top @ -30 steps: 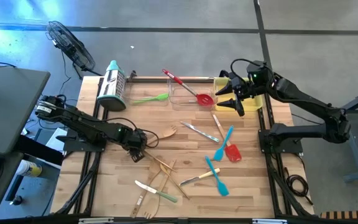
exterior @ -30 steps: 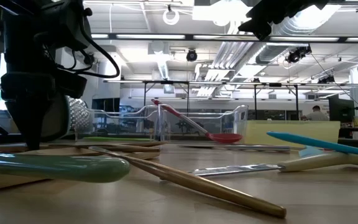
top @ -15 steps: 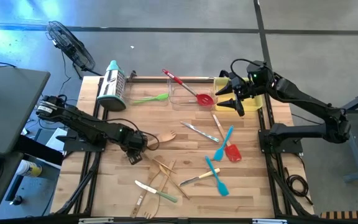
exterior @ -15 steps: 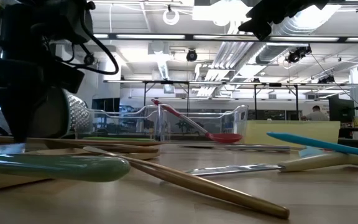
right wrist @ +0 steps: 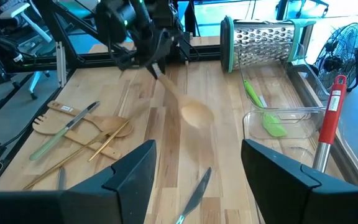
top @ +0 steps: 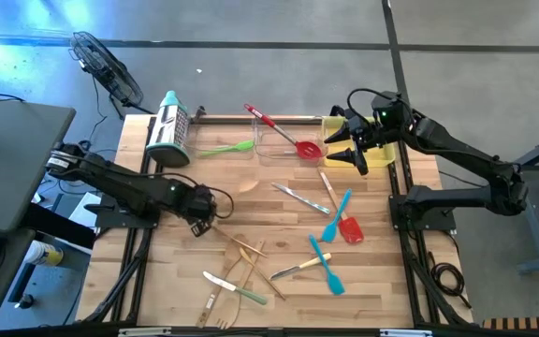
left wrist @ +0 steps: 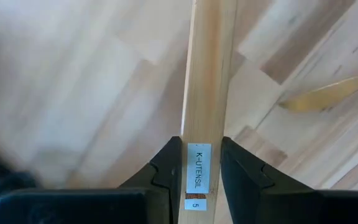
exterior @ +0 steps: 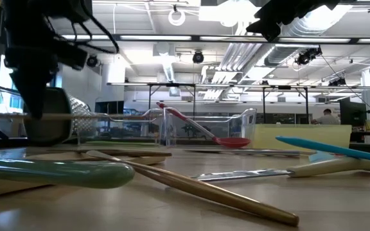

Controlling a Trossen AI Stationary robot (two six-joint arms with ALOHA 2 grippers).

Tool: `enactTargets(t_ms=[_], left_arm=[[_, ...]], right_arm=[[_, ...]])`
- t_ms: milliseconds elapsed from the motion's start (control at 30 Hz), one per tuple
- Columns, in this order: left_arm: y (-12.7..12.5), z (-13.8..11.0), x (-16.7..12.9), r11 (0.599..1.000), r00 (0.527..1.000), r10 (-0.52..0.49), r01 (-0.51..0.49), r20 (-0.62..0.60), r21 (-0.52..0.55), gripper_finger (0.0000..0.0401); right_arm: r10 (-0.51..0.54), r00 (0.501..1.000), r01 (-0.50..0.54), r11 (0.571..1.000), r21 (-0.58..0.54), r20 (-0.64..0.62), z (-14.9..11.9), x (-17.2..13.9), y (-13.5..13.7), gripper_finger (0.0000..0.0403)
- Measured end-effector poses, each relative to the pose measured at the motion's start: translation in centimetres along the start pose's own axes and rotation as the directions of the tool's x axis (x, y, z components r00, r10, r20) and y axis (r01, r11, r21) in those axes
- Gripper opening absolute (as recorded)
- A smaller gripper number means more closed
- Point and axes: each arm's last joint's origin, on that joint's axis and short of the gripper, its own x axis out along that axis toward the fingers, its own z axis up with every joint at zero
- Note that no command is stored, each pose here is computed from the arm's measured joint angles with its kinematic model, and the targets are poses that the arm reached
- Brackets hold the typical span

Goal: Pick & Place Kitchen Items
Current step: Put the top brown serving spork into the right transparent bin

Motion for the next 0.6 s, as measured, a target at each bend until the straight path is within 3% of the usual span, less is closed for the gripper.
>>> enactTargets(t_ms=[400, 600], left_arm=[[1.6, 2.5, -8.4, 0.988, 0.974, 0.128, -0.141, 0.186, 0.06, 0.0078], [3.9, 4.7, -11.5, 0.967, 0.959, 0.205, -0.229, 0.197, 0.108, 0.0078]], right_arm=[[0.003, 1.0, -0.003, 1.0, 0.002, 0.001, 0.0, 0.0, 0.0, 0.0229], [0.013, 1.0, -0.013, 1.0, 0.009, 0.015, 0.1, 0.0, 0.0, 0.0229]])
